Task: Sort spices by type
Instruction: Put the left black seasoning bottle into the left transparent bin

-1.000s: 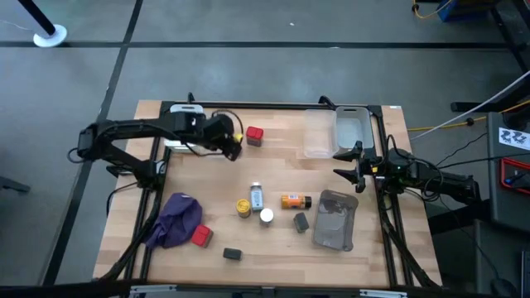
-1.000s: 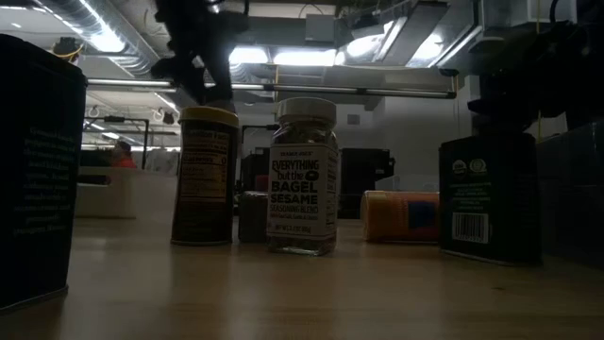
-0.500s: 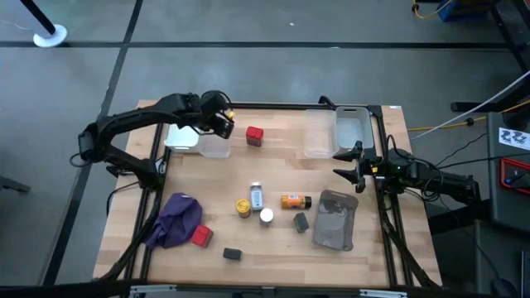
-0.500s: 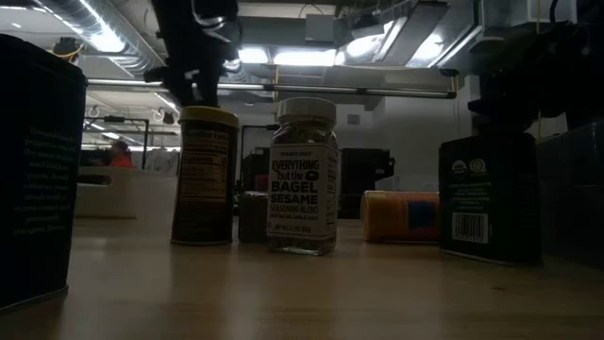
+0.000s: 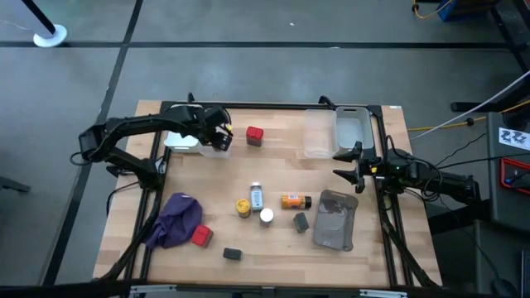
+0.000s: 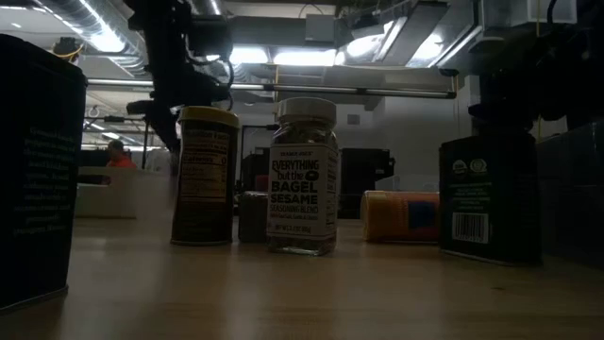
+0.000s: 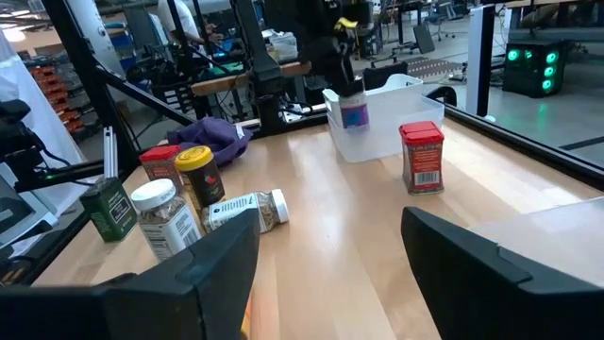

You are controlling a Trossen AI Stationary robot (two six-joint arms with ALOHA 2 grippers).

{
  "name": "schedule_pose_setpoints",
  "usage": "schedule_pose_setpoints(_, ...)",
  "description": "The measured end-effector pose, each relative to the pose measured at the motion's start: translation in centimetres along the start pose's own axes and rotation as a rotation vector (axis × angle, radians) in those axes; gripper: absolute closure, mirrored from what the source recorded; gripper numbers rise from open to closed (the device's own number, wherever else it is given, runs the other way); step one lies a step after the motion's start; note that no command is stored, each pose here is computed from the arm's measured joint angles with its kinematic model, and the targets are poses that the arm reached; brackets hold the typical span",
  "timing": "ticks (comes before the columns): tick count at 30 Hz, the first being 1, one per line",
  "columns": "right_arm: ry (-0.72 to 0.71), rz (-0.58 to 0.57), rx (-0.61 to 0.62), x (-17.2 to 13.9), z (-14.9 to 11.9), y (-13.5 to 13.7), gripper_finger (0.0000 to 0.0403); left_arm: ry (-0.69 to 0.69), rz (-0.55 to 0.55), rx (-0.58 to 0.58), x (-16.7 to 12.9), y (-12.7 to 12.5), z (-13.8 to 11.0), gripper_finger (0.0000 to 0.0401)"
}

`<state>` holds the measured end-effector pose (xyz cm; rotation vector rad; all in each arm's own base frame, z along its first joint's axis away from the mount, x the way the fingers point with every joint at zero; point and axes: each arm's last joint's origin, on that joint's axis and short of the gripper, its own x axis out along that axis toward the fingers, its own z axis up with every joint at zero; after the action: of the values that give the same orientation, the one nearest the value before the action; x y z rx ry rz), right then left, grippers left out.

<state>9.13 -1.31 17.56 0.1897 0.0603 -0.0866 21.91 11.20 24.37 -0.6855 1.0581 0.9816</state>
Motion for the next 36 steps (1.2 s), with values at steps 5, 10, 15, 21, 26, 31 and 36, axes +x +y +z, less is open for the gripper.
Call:
schedule_pose_setpoints(5,0.000,0.000,0.000,0.0,0.0,0.0,0.0143,-0.002,-0.007,0.000,0.9,-0.1,-0.6,0.0205)
schedule_pose_setpoints(10,0.000,0.000,0.000,0.0,0.0,0.0,0.0143,-0.010,-0.038,0.005,1.8,-0.3,-1.0,0.0204)
schedule_pose_setpoints(15,0.001,0.000,0.000,0.0,0.0,0.0,0.0143,0.020,-0.087,0.036,1.7,-0.4,-1.0,0.0198)
schedule_pose_setpoints(21,0.001,0.000,0.000,0.0,0.0,0.0,0.0143,0.026,-0.106,0.018,1.8,-0.5,-1.0,0.0171)
schedule_pose_setpoints(26,0.002,0.000,0.000,0.0,0.0,0.0,0.0143,0.025,-0.108,-0.001,1.8,-0.5,-1.0,0.0165)
schedule_pose_setpoints(31,0.002,0.000,0.000,0.0,0.0,0.0,0.0143,0.020,-0.108,0.064,1.8,-0.5,-1.0,0.0164)
schedule_pose_setpoints(36,0.002,0.000,0.000,0.0,0.0,0.0,0.0143,0.017,-0.109,0.064,1.8,-0.5,-1.0,0.0164)
